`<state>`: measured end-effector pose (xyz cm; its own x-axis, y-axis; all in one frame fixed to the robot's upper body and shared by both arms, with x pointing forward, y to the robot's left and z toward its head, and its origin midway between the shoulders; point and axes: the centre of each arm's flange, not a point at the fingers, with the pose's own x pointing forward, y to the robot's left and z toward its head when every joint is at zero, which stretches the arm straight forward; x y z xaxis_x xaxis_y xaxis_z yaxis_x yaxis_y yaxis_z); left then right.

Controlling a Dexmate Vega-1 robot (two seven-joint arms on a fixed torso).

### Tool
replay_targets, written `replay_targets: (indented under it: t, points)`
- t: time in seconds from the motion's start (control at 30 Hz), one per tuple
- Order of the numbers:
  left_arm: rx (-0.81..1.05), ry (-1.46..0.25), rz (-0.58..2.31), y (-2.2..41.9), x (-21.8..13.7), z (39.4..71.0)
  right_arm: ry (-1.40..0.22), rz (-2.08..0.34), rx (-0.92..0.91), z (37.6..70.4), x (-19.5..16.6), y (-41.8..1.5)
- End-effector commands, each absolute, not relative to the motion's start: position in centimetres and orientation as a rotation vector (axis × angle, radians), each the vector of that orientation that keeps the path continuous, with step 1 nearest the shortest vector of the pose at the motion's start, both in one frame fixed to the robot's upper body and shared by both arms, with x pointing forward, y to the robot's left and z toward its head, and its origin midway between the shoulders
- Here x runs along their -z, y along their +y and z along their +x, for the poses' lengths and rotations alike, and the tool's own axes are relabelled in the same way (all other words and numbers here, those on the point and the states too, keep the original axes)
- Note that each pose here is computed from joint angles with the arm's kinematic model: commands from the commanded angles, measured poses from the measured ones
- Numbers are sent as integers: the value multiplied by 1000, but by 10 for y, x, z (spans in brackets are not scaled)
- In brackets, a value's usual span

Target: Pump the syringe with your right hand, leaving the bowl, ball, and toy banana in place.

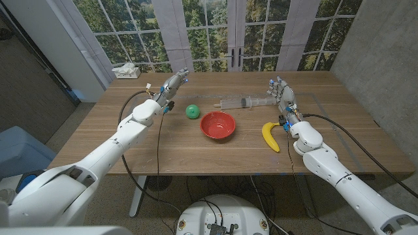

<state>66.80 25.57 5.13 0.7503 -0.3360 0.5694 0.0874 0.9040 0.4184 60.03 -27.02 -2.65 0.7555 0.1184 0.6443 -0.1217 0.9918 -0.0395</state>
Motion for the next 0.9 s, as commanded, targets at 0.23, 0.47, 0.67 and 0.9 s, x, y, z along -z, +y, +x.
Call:
replay_targets:
  t: [0.23,0.47,0.67,0.9]
  points:
    - [238,-706,528,228,-76,667,-720,12,-116,596,27,-276]
    - [262,-695,556,219,-81,668,-727,13,-112,592,30,-278]
    - [258,-702,586,212,-85,667,-732,15,-114,586,32,-279]
    - [259,-697,626,204,-88,667,-740,14,-107,580,34,-279]
